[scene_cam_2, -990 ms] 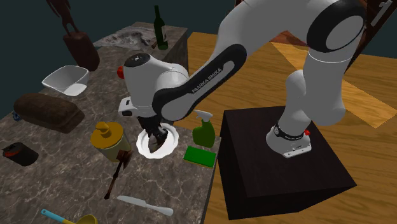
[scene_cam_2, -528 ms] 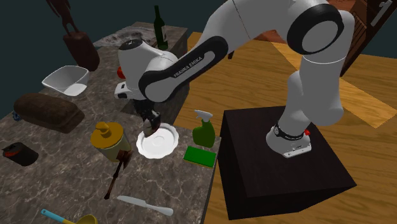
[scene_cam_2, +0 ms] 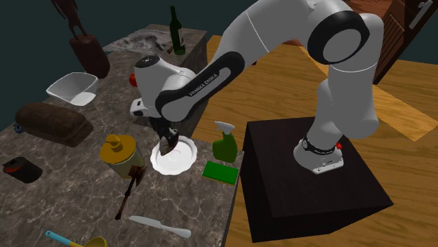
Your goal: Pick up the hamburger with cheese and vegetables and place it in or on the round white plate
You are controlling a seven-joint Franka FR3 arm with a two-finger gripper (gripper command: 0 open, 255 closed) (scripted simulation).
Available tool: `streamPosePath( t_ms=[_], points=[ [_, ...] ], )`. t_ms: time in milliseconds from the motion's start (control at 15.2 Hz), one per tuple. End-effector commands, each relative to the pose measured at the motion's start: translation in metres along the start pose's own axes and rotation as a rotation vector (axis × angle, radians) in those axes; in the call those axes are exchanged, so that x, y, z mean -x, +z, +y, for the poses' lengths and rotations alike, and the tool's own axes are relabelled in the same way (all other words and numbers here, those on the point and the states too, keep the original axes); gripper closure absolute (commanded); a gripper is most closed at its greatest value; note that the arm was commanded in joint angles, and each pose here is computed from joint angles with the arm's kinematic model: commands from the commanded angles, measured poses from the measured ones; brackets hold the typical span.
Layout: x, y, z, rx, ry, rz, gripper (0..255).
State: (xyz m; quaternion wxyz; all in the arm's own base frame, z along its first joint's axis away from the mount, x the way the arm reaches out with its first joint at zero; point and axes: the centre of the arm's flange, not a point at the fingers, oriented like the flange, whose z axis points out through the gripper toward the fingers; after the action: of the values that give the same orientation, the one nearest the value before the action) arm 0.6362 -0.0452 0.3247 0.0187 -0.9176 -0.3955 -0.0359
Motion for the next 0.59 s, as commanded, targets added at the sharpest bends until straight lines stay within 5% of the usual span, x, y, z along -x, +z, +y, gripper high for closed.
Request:
streamPosePath(
  t_ms=[0, 528],
  points=[
    [0.001, 0.010, 0.000, 0.001, 0.000, 0.001, 255],
    [0.004, 0.046, 0.001, 0.001, 0.000, 0.001, 255]
  ],
)
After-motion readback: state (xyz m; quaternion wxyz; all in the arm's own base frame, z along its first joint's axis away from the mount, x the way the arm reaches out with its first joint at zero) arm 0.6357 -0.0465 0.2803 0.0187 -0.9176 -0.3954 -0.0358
